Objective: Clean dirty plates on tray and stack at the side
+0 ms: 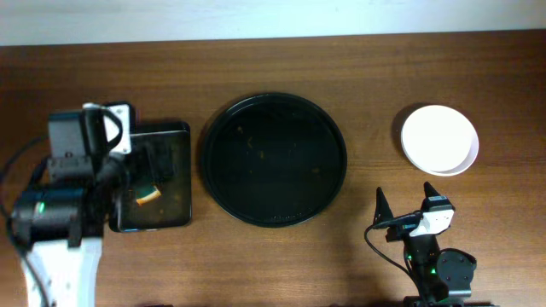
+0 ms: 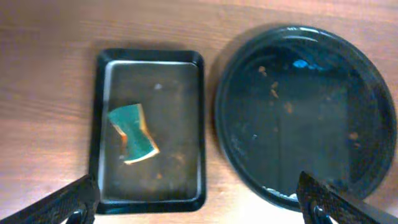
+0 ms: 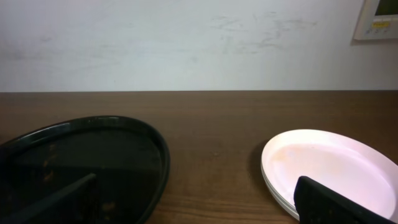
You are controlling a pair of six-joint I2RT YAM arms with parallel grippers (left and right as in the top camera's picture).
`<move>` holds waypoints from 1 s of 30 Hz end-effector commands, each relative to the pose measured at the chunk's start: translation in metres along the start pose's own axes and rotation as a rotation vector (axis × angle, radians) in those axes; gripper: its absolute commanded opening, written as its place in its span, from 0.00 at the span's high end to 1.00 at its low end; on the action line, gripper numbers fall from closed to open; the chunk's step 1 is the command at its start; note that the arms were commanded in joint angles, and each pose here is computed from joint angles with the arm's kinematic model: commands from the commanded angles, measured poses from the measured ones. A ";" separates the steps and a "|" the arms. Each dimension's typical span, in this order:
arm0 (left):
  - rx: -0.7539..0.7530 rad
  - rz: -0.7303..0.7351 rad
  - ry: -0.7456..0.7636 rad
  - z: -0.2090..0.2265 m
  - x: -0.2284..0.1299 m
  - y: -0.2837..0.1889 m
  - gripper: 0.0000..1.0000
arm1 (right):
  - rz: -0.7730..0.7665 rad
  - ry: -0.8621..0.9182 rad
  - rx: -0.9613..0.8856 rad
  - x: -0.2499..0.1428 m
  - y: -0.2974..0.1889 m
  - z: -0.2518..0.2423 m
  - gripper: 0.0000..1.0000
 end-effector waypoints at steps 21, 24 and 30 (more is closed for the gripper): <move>0.158 -0.896 0.059 -0.020 -0.168 0.074 0.01 | -0.001 0.012 -0.016 -0.002 0.000 -0.002 0.01; 0.147 -0.827 0.059 -0.021 -0.181 0.099 0.01 | -0.001 0.012 -0.016 -0.002 0.000 -0.002 0.01; 0.151 -0.824 0.058 -0.021 -0.181 0.099 0.01 | -0.001 0.012 -0.016 -0.002 0.000 -0.002 0.01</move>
Point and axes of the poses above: each gripper's point midway between its finger pads, its own y axis out along the fingers, its own z axis along the line the jaws close on, x = y × z, the point moved 10 cm from there along -y, back along the fingers, and after that the axes turned 12 degrees about y, right-handed, at the moved point
